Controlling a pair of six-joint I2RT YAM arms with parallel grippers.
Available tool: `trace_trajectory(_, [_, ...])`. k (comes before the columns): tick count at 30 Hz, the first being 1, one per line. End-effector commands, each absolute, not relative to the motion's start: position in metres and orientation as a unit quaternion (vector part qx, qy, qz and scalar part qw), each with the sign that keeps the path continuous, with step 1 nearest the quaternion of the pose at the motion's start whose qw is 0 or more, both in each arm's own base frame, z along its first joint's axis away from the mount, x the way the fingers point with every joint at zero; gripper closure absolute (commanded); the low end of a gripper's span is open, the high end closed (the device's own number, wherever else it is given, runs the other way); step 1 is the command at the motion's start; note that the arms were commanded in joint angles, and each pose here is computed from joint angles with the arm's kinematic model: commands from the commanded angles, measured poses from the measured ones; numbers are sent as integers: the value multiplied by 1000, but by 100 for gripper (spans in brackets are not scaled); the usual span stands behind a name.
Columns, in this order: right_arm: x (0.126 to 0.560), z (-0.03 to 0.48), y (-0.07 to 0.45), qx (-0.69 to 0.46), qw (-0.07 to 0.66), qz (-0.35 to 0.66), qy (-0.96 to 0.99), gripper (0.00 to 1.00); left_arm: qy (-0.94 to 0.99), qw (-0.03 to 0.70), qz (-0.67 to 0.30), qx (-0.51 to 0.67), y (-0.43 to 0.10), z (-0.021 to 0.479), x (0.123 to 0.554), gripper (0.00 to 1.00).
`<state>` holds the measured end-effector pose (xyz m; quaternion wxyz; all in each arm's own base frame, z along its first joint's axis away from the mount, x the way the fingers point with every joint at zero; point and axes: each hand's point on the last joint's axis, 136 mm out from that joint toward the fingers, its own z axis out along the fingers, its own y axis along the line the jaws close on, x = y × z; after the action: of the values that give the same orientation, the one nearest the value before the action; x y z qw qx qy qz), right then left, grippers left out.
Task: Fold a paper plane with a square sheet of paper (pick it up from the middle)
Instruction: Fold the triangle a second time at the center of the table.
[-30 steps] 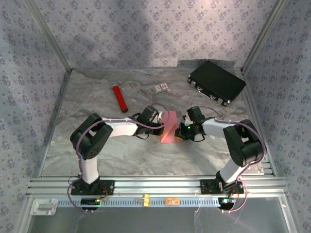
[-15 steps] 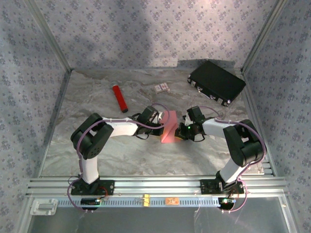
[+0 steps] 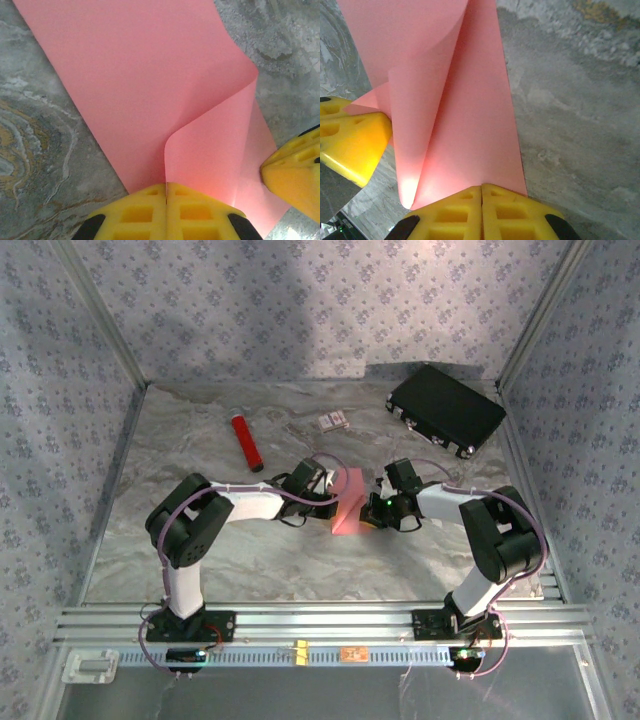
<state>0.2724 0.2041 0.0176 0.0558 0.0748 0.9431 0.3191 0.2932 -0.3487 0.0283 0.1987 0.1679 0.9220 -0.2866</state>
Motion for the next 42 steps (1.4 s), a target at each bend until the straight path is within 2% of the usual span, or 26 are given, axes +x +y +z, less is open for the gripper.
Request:
trace_trajectory(1, [261,2,188,91,36,278,956,92,913,216,-303,169,-353,44,300,99])
trace_trajectory(29, [265,9,190,87,43,287,953,90,930,175,-280,163,-344,10,289,100])
trace_trajectory(35, [280,31,196,85,79,309,944,88,930,179,-278,159,-342,12,289,100])
trace_trajectory(42, [308,69,223,92,127,401,902,97,929,181,-281,157,-343,15,289,100])
